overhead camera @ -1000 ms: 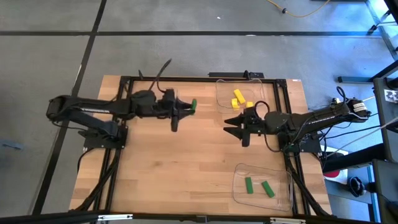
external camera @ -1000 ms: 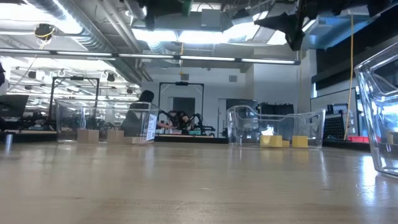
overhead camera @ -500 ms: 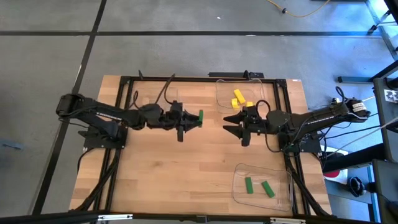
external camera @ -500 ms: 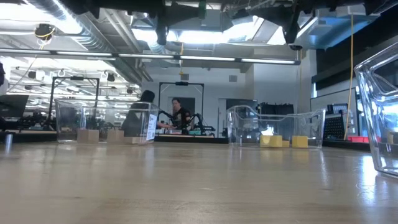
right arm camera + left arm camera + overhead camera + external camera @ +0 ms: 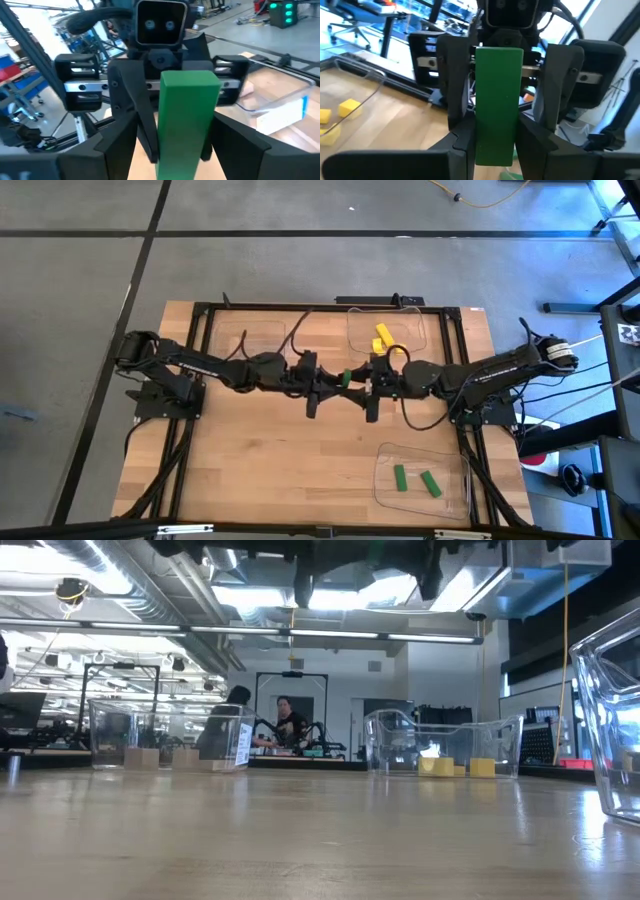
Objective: Sort & place blocks by color
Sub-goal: Put the green block into the bottom transparent bin
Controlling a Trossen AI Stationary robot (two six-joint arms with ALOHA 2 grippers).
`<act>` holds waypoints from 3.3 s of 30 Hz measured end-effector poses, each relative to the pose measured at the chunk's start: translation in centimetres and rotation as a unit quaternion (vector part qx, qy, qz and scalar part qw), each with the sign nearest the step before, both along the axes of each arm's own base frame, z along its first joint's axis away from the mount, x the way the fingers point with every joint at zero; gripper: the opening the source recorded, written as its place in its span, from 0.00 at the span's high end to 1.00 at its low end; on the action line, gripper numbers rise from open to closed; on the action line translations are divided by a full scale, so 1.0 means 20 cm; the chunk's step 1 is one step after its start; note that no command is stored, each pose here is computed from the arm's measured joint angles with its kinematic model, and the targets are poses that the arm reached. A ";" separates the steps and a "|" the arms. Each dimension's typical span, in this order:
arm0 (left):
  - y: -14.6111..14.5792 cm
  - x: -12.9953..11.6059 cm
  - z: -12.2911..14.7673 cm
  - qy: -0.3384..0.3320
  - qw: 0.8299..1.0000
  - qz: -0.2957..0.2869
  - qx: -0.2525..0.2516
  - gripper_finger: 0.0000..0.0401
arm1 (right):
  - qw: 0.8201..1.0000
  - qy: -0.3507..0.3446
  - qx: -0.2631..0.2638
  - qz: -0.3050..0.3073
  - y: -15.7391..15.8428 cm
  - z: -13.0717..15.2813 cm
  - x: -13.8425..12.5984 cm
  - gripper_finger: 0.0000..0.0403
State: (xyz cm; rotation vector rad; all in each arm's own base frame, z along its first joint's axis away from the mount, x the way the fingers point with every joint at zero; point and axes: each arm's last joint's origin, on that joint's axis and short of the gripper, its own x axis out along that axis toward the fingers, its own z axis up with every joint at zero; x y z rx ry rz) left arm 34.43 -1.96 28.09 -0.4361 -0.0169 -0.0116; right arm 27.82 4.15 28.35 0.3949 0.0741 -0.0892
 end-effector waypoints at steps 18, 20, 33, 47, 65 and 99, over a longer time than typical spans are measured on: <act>0.00 -0.01 0.04 -0.025 1.000 0.004 0.008 0.77 | 0.998 -0.062 0.013 0.008 0.00 0.09 -0.02 0.47; 0.00 -0.01 0.04 -0.027 1.000 0.004 0.009 0.77 | 0.998 -0.062 0.019 0.005 0.00 0.09 -0.02 0.50; 0.00 -0.01 0.04 -0.032 0.999 -0.002 0.011 0.76 | 0.998 -0.064 0.014 -0.001 0.00 0.09 -0.02 0.73; 0.16 -0.19 0.14 0.065 0.997 -0.044 0.010 0.54 | 1.000 -0.002 -0.026 0.008 -0.03 0.14 -0.18 0.73; 0.08 -0.75 0.20 -0.075 0.992 0.085 0.050 0.54 | 1.000 0.010 -0.027 0.008 -0.09 0.27 -0.50 0.73; 0.08 -0.80 0.20 -0.091 0.985 0.142 0.041 0.54 | 0.774 0.564 0.236 0.163 0.75 -0.14 -0.42 0.73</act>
